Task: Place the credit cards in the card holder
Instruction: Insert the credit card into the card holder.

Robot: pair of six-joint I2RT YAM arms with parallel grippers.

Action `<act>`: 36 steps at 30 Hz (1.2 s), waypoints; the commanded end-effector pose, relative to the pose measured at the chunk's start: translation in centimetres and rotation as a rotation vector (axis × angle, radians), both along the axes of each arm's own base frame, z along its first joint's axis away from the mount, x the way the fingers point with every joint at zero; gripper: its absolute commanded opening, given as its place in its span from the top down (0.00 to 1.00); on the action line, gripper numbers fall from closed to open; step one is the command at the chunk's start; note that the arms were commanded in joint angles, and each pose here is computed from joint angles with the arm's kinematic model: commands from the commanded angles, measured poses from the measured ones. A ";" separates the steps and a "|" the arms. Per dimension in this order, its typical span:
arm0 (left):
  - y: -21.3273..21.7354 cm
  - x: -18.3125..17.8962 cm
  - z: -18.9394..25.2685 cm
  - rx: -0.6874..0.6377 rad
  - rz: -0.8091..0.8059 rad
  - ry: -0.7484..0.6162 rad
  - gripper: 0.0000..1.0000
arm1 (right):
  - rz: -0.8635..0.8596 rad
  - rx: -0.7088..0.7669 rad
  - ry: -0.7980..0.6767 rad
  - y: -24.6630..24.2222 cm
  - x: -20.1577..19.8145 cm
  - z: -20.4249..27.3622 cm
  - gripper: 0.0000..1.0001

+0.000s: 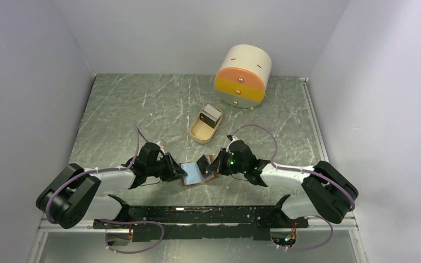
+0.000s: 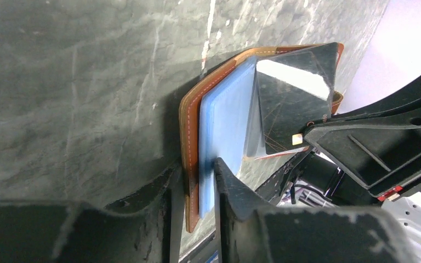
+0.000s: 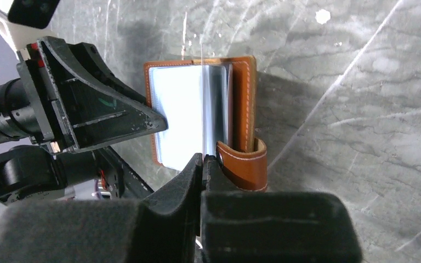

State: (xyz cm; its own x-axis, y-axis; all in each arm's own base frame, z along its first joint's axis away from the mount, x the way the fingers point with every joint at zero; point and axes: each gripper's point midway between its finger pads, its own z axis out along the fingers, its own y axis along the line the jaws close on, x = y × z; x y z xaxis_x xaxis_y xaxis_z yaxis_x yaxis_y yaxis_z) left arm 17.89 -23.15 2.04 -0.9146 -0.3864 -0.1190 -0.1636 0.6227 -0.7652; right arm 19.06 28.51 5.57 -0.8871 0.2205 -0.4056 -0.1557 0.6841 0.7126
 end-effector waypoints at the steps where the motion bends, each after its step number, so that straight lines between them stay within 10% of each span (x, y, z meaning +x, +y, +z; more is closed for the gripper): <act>1: 0.2 -0.7 -0.5 -0.008 -0.019 -0.012 0.76 | 0.005 0.079 0.003 1.0 -0.2 0.5 0.97; 36: 0.0 -0.7 -0.6 -0.006 -0.031 -0.010 0.85 | 0.021 0.072 0.003 0.7 -2.0 -2.5 0.94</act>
State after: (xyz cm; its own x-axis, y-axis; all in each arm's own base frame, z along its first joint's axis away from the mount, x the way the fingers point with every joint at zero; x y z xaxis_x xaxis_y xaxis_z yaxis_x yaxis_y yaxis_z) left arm 17.44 -23.16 1.53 -0.9209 -0.3723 -0.1159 -0.1527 0.6178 -0.7714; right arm 17.62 28.90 3.73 -0.8854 0.2464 -0.3941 -0.1596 0.6352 0.7557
